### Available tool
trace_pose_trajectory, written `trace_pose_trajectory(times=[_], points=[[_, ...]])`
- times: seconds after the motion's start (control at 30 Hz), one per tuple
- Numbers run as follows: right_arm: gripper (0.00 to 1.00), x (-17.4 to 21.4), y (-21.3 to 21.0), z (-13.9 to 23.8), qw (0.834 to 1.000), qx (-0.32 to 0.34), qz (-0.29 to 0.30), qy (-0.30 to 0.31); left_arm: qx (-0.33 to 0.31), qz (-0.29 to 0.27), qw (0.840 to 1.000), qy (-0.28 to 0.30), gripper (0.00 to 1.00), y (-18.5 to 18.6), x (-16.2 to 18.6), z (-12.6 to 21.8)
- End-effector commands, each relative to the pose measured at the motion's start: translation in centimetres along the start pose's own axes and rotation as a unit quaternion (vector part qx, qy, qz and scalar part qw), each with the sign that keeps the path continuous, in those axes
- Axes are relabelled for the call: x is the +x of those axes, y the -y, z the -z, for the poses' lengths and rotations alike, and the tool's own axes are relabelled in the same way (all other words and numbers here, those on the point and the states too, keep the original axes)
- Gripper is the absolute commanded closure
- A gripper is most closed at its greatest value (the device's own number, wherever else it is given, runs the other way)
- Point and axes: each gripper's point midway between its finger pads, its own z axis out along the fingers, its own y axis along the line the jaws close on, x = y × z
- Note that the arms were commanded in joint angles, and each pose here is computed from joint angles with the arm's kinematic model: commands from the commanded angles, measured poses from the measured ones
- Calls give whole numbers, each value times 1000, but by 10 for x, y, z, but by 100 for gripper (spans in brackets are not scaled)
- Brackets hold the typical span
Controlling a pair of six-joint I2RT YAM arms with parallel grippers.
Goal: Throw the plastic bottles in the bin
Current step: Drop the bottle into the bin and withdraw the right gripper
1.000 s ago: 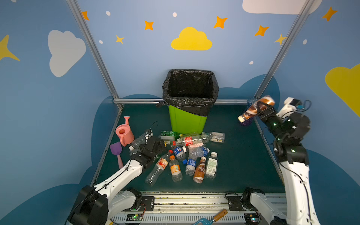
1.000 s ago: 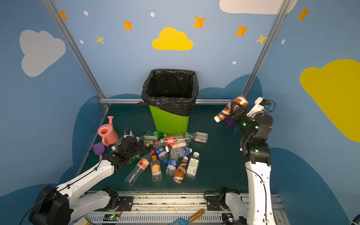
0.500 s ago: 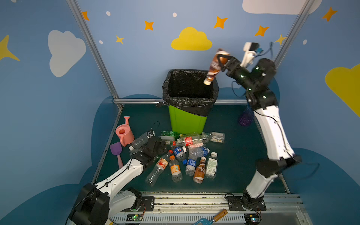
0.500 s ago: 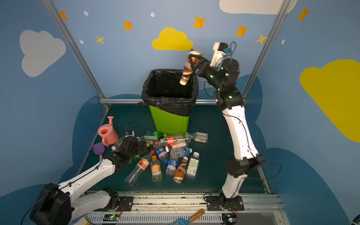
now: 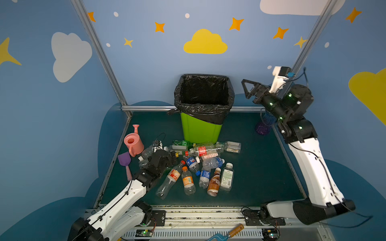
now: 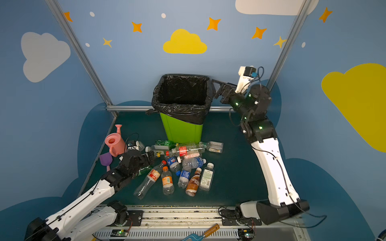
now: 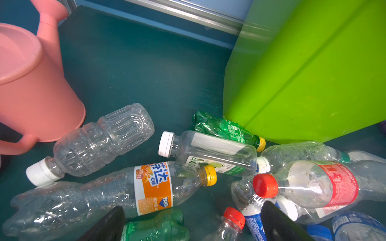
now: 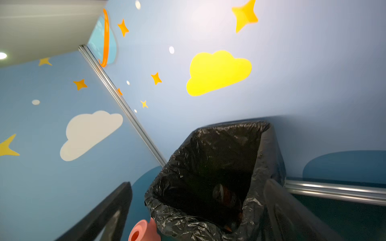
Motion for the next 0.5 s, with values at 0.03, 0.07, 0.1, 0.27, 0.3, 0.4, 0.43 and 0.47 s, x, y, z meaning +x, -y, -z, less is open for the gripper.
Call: trace_pose_trajectory(times=[0.03,0.07,0.1,0.27,0.3,0.4,0.43,0.47], points=[[2,58,50,1,998,47,-24,-46,-14,-1,1000,-13,0,-12,13,10],[2,71,61,5,996,59,-33,-60,-16,0,1000,-15,0,-14,15,12],[2,88,73,10,993,74,-46,-75,-23,1,1000,-19,0,-17,19,15],[2,170,118,37,979,117,-91,-143,-63,0,997,-49,0,-34,38,25],[2,186,126,43,975,127,-95,-159,-68,-3,996,-56,0,-36,43,27],[2,224,147,63,962,158,-110,-193,-76,-14,994,-81,0,-38,60,30],[2,233,154,69,959,167,-116,-198,-78,-19,993,-92,0,-38,68,31],[2,240,159,75,956,175,-123,-202,-80,-22,991,-102,1,-38,73,31]])
